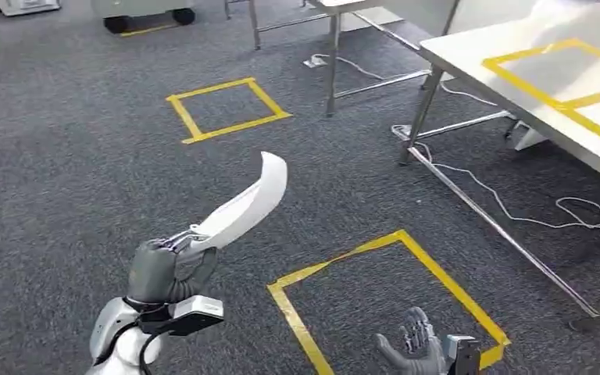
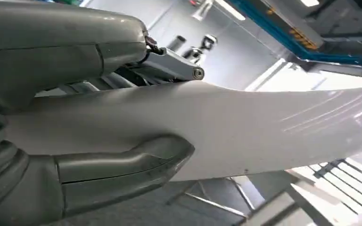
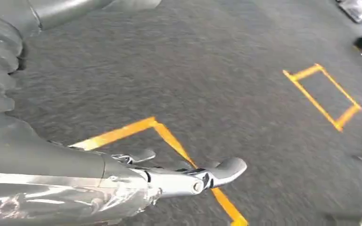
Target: Take the parts from the cabinet and place them on the table.
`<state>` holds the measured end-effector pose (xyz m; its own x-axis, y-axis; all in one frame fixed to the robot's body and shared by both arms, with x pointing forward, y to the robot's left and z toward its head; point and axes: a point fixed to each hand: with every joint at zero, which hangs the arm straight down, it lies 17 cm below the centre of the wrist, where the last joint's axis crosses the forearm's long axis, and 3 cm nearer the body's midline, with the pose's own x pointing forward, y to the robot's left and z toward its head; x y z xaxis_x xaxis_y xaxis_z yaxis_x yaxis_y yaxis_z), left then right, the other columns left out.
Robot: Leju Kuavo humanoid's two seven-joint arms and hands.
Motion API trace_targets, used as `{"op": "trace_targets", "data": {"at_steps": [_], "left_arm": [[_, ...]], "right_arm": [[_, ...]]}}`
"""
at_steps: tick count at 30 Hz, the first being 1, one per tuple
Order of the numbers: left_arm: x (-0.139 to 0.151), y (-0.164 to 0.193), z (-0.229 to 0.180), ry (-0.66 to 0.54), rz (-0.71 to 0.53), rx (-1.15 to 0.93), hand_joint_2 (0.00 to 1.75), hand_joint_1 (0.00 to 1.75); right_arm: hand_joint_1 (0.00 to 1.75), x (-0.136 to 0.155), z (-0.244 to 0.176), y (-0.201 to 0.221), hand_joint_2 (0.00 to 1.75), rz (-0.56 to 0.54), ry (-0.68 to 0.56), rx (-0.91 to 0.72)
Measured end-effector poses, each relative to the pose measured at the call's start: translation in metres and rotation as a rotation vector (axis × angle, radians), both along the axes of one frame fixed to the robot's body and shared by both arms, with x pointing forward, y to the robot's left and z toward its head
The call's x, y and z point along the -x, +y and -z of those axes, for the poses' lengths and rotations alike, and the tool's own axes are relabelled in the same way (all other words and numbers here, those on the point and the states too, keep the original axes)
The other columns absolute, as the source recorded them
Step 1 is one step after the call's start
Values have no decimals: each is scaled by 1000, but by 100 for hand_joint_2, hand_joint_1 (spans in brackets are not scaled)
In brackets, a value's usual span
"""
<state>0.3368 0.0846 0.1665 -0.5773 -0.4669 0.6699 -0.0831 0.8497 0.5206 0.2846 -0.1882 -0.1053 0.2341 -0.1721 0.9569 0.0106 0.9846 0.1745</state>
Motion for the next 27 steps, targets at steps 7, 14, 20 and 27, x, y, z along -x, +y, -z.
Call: {"op": "trace_targets", "data": {"at_steps": [7, 14, 20, 27], "left_arm": [[0, 1, 1, 3, 0, -3, 175, 175], [-1, -2, -1, -4, 5, -6, 175, 175], [0, -2, 0, -1, 8, -11, 175, 175], [-1, -4, -1, -4, 12, -17, 175, 175]], "right_arm": [[0, 3, 2, 0, 175, 1, 8, -1], [0, 3, 3, 0, 175, 3, 12, -3], [0, 1, 2, 1, 175, 3, 9, -4], [0, 4, 5, 1, 175, 3, 18, -7]]}}
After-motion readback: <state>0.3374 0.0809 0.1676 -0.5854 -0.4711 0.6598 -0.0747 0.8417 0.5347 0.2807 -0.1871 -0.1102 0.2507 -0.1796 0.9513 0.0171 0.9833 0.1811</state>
